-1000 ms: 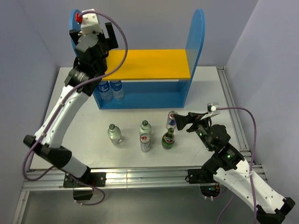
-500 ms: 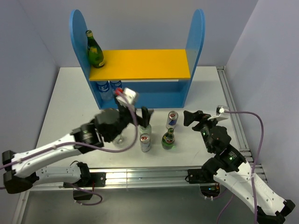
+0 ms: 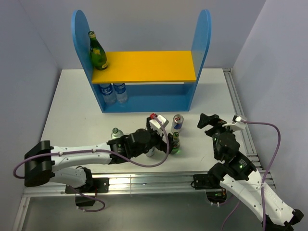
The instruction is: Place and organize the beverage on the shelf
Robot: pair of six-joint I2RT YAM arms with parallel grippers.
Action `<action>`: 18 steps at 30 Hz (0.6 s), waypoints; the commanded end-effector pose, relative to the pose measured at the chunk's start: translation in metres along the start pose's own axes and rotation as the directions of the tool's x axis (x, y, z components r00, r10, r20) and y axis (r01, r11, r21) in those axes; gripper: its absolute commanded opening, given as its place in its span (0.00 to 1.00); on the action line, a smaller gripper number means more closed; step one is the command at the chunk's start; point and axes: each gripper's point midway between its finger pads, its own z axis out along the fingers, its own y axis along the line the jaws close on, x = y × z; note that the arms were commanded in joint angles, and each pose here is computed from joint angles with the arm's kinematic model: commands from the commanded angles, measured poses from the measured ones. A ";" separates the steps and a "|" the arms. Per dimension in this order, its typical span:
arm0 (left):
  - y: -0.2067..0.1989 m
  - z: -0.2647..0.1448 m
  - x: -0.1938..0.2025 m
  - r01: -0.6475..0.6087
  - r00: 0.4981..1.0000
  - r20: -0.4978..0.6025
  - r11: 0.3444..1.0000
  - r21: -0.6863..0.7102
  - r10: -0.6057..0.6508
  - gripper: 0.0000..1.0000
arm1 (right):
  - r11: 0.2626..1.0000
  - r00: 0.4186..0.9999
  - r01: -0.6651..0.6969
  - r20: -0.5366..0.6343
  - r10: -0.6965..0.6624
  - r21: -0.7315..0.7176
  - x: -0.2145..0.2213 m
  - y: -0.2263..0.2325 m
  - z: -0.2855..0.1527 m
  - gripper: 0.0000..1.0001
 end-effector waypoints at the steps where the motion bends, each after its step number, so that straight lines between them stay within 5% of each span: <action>1: -0.030 0.017 -0.016 0.042 0.997 0.063 0.996 0.076 -0.046 0.99 | 0.999 0.999 -0.033 0.032 0.032 0.020 -0.013 0.002 -0.001 1.00; 10: -0.030 0.044 -0.001 0.049 0.997 0.065 0.998 0.038 -0.051 0.99 | 0.999 0.998 -0.047 0.037 0.047 0.010 -0.014 0.001 -0.003 1.00; 18: -0.020 0.055 0.006 0.037 0.996 0.078 0.999 -0.022 -0.036 0.84 | 0.999 0.999 -0.041 0.023 0.040 0.004 -0.009 0.002 -0.002 1.00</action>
